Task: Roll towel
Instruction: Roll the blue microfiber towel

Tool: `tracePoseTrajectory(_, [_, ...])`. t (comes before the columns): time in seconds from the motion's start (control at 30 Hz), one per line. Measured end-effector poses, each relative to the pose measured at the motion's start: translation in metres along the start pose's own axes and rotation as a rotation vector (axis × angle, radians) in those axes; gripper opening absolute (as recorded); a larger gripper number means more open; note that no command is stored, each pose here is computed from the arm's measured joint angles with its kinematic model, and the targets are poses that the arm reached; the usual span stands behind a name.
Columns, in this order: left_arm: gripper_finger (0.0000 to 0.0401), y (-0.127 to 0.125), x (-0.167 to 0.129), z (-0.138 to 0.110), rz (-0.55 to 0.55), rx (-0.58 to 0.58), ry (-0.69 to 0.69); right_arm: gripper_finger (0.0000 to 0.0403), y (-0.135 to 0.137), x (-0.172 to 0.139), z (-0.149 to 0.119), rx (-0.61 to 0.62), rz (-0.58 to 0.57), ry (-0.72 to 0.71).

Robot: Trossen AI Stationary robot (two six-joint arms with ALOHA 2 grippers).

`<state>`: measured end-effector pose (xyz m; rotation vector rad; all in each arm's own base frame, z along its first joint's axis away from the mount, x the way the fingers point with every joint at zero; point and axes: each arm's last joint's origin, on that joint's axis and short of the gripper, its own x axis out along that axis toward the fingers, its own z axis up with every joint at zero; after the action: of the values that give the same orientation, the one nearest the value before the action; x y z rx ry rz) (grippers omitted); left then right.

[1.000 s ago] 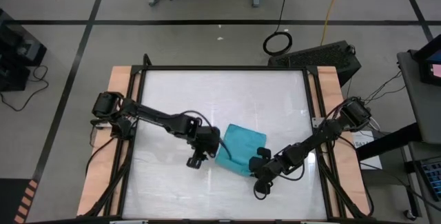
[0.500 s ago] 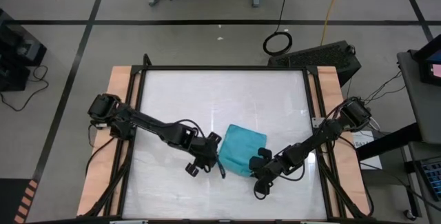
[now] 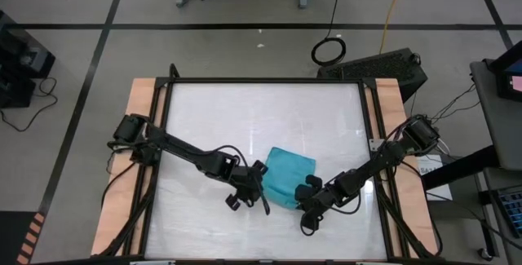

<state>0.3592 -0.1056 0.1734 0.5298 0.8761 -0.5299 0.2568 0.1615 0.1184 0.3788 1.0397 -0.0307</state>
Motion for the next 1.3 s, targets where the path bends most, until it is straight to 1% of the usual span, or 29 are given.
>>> tracePoseTrajectory(0.07, [0.0166, 0.001, 0.003, -0.008, 0.0, -0.006, 0.034, 0.0006, 0.0, 0.0, 0.0, 0.008, 0.0, 0.0])
tracePoseTrajectory(0.17, [0.0166, 0.005, 0.008, -0.012, 0.007, 0.004, 0.037, 0.0006, 0.0, 0.0, 0.0, 0.013, 0.0, 0.0])
tracePoseTrajectory(0.33, [0.0166, 0.009, 0.024, -0.025, -0.016, -0.001, 0.082, 0.0006, 0.0, 0.0, 0.0, 0.016, 0.0, 0.0])
tracePoseTrajectory(0.47, [0.0166, 0.013, 0.035, -0.029, -0.04, -0.013, 0.061, 0.0006, 0.0, 0.0, 0.0, 0.02, 0.0, 0.0])
tracePoseTrajectory(0.67, [0.0162, 0.014, 0.043, -0.03, -0.071, -0.019, 0.015, 0.0006, 0.0, 0.0, 0.0, 0.031, 0.001, 0.003])
tracePoseTrajectory(0.77, [0.0133, 0.015, 0.044, -0.03, -0.084, -0.022, -0.002, 0.0006, 0.0, 0.0, 0.0, 0.035, 0.001, 0.002])
tracePoseTrajectory(0.9, [0.0055, 0.023, 0.044, -0.033, -0.103, -0.064, -0.029, 0.0006, 0.001, -0.002, 0.0, 0.035, 0.008, -0.003])
tracePoseTrajectory(0.93, [0.0033, 0.026, 0.043, -0.035, -0.124, -0.083, -0.044, 0.0006, 0.001, -0.003, 0.001, 0.036, 0.009, -0.004])
tracePoseTrajectory(0.97, [0.002, 0.028, 0.043, -0.037, -0.149, -0.11, -0.057, 0.0006, 0.001, -0.004, 0.001, 0.035, 0.013, -0.003])
tracePoseTrajectory(1.0, [0.0015, 0.031, 0.042, -0.038, -0.178, -0.141, -0.073, 0.0006, 0.002, -0.005, 0.0, 0.033, 0.017, 0.001])
tracePoseTrajectory(1.07, [0.0016, 0.038, 0.041, -0.043, -0.27, -0.228, -0.111, 0.0006, 0.004, -0.008, -0.001, 0.026, 0.027, 0.009])
tracePoseTrajectory(1.13, [0.0016, 0.044, 0.038, -0.048, -0.403, -0.315, -0.174, 0.0006, 0.006, -0.01, -0.002, 0.019, 0.038, 0.01])
tracePoseTrajectory(1.2, [0.0015, 0.049, 0.035, -0.05, -0.507, -0.38, -0.227, 0.0006, 0.01, -0.013, -0.004, 0.006, 0.053, 0.004])
tracePoseTrajectory(1.3, [0.0015, 0.054, 0.032, -0.052, -0.592, -0.448, -0.261, 0.0006, 0.015, -0.018, -0.006, -0.003, 0.08, -0.01])
